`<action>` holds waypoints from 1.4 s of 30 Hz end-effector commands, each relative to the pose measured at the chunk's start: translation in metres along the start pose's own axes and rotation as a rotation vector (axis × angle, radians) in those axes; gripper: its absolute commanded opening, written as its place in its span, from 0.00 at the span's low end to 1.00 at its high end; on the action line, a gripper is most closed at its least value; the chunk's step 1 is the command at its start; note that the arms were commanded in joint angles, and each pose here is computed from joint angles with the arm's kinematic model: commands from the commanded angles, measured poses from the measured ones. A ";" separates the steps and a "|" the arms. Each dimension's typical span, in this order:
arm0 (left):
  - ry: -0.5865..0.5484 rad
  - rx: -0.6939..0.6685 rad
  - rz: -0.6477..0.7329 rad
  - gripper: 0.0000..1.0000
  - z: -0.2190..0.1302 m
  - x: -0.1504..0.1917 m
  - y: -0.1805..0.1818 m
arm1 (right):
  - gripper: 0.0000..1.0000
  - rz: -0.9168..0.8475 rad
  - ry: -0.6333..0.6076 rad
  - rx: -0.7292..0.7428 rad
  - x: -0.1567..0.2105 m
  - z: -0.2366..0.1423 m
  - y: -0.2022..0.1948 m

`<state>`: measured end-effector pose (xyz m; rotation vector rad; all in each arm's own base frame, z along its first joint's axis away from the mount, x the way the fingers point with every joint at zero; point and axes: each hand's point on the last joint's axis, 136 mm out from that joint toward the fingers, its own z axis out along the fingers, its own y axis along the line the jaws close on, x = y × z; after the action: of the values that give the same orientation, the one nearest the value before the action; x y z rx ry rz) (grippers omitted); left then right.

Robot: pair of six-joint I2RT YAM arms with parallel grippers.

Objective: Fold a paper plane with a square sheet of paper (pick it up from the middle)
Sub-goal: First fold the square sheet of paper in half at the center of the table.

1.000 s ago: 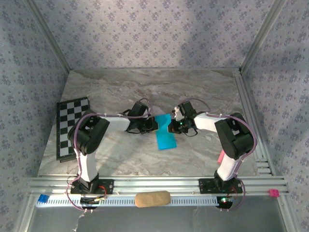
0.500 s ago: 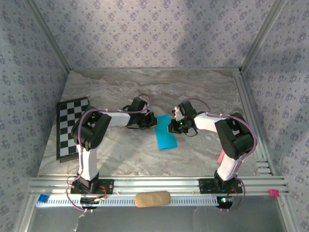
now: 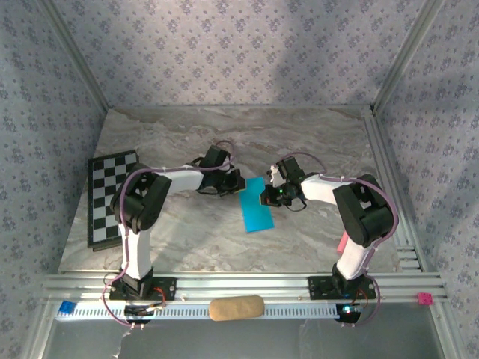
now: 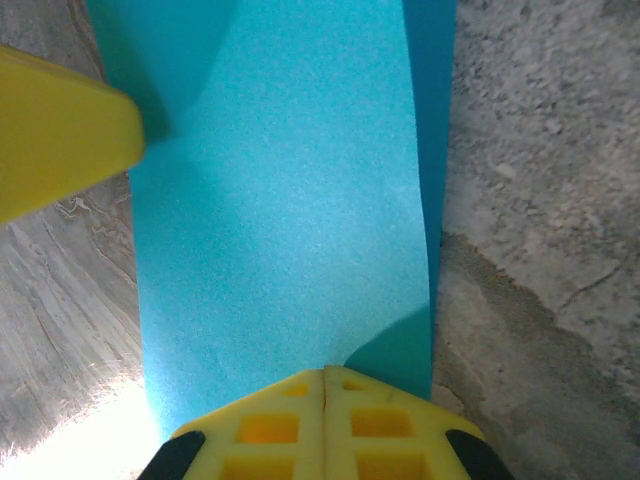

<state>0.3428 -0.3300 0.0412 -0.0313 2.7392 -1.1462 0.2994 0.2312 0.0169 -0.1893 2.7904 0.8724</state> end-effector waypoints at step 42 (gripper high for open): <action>-0.109 -0.208 -0.208 0.04 -0.002 -0.036 0.077 | 0.00 0.110 0.177 0.201 0.062 0.003 -0.058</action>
<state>0.3653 -0.3081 0.0219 -0.2321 2.7665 -1.1013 0.2991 0.2304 0.0169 -0.1875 2.7819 0.8833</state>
